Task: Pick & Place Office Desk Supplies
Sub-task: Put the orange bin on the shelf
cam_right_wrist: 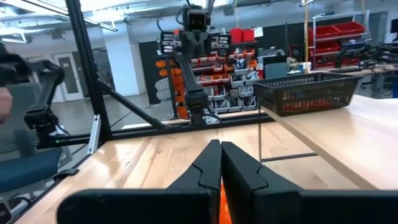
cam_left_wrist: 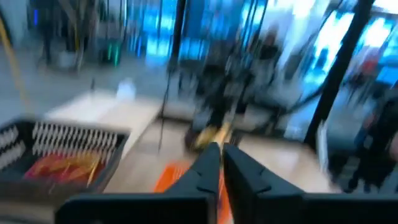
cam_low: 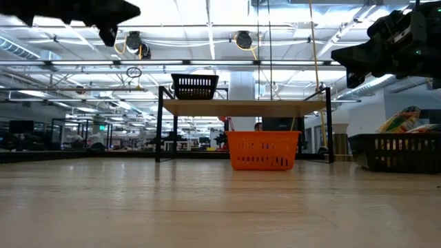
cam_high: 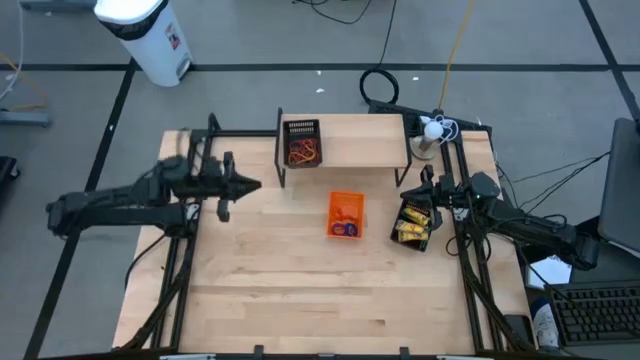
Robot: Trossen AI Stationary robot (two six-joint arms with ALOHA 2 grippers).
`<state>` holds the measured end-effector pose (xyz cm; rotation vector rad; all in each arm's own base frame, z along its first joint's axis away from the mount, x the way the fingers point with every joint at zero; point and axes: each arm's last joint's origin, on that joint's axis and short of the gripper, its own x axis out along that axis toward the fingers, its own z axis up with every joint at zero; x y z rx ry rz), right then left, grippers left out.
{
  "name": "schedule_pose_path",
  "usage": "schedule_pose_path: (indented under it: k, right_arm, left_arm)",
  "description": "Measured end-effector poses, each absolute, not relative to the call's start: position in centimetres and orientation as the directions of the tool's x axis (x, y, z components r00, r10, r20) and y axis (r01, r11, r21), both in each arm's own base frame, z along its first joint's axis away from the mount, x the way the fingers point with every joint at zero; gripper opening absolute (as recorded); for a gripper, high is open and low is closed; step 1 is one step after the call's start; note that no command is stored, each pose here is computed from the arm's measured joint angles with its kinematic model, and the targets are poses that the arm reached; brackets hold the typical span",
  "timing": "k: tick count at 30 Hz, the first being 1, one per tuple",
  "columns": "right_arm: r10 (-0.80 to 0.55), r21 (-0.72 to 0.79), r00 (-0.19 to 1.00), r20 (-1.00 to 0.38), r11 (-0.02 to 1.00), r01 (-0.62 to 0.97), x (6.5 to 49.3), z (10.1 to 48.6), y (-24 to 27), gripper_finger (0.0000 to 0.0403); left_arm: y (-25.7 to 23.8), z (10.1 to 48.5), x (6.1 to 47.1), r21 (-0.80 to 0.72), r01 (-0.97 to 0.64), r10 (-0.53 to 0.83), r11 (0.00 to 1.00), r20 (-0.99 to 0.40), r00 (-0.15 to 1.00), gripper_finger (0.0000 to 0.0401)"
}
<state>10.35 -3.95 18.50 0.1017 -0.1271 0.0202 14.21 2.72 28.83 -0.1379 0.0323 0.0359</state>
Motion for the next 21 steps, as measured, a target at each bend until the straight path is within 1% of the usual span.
schedule_pose_path:
  k: [1, 3, 6, 11, 14, 18, 21]
  right_arm:
    - [0.018, 0.1, 0.992, 0.127, 0.994, -0.031, 10.4, 18.5, -3.9, 0.0001]
    - [0.027, 0.1, 0.991, 0.128, 0.994, -0.04, 10.4, 18.5, -3.8, 0.0001]
    - [0.039, 0.099, 0.991, 0.131, 0.994, -0.052, 10.5, 18.5, -3.6, 0.0001]
    - [0.059, 0.138, 0.99, 0.126, 0.987, -0.077, 10.5, 18.5, -3.4, 0.0001]
    - [0.05, 0.144, 0.99, 0.129, 0.987, -0.069, 10.6, 18.5, -3.4, 0.0001]
    - [0.019, 0.166, 0.989, 0.147, 0.985, -0.044, 10.5, 18.7, -3.5, 0.0001]
    - [0.029, 0.166, 0.986, 0.167, 0.985, -0.057, 10.5, 18.9, -3.4, 0.0]
  left_arm:
    - [2.6, 28.1, 14.0, -0.139, -0.023, 0.027, 0.99, 0.028, 0.999, 0.0012]
    - [2.3, 26.5, 13.7, -0.143, -0.048, 0.058, 0.988, 0.067, 0.996, 0.0012]
    - [1.8, 24.3, 13.2, -0.126, -0.125, 0.136, 0.984, 0.081, 0.987, 0.0003]
    - [1.0, 21.5, 12.6, -0.086, -0.188, 0.192, 0.978, 0.042, 0.98, 0.0002]
    - [0.8, 21.2, 12.3, -0.048, -0.195, 0.196, 0.98, 0.025, 0.98, 0.0002]
    - [1.0, 21.6, 11.6, 0.01, -0.222, 0.221, 0.975, 0.065, 0.973, 0.0002]
    - [1.3, 21.8, 11.1, 0.016, -0.181, 0.179, 0.983, 0.085, 0.98, 0.0001]
